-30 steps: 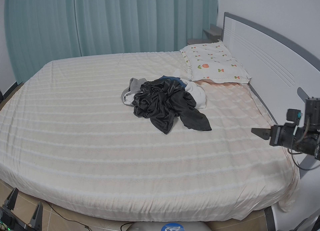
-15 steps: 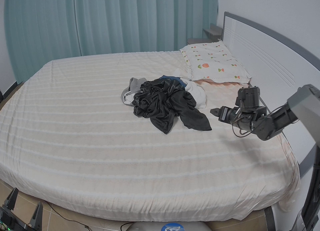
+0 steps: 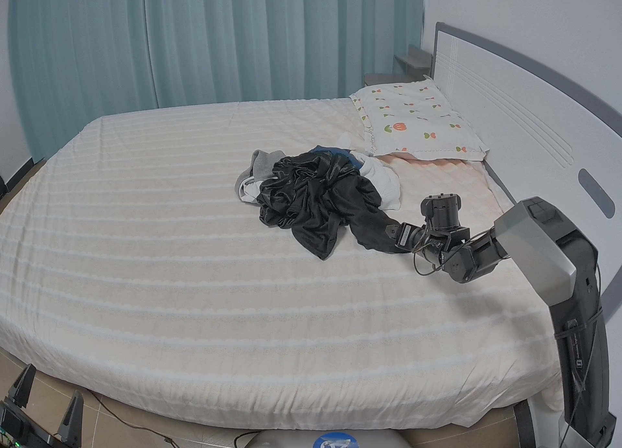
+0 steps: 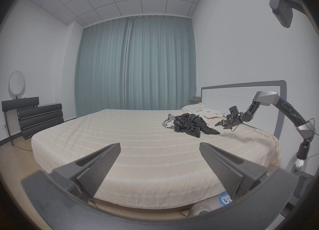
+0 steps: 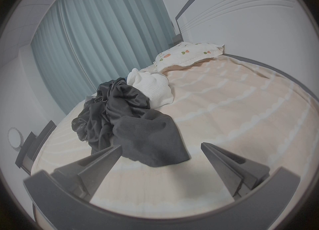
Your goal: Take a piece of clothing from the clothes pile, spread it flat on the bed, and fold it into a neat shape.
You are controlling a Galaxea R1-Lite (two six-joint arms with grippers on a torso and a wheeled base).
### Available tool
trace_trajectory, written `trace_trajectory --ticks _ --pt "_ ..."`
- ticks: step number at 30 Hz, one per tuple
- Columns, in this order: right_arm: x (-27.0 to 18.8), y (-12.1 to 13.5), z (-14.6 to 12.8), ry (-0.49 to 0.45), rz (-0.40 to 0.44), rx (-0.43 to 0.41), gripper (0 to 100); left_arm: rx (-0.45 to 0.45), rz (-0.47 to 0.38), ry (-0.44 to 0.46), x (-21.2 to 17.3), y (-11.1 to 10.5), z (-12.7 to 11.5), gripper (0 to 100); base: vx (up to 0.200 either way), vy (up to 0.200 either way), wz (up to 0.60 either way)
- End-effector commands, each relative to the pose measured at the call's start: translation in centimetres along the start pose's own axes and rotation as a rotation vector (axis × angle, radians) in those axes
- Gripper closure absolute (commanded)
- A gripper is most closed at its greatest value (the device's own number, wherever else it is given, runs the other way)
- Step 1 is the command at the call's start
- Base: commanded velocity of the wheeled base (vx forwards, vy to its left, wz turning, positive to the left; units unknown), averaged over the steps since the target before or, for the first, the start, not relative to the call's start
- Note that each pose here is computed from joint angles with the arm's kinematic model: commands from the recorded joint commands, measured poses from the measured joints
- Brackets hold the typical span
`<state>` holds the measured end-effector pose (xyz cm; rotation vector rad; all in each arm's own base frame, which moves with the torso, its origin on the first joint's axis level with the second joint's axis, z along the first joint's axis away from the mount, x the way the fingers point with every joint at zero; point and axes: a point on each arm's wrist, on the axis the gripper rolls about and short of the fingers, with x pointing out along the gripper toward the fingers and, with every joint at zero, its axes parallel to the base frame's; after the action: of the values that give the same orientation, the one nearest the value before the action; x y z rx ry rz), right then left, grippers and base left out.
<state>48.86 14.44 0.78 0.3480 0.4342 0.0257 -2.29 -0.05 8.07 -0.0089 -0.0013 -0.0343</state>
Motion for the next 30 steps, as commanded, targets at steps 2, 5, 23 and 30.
trace_trajectory --ticks 2,5,23,30 --pt "3.0 -0.6 -2.3 0.028 -0.012 -0.003 0 -0.001 0.001 0.014 0.1 0.0 -0.5 0 0.0 0.0 0.0" --pt "4.3 -0.4 -2.9 0.023 -0.008 -0.003 0 -0.001 -0.001 0.014 0.1 0.0 -0.5 0 0.0 0.0 0.0" --pt "5.8 1.0 -4.1 0.0 0.029 -0.007 100 -0.001 -0.001 0.014 0.1 0.0 -0.5 0 0.0 0.0 0.0" --pt "3.1 2.3 -1.4 -0.066 0.074 0.018 100 -0.001 0.001 0.014 0.1 0.0 -0.5 0 0.0 0.0 0.0"
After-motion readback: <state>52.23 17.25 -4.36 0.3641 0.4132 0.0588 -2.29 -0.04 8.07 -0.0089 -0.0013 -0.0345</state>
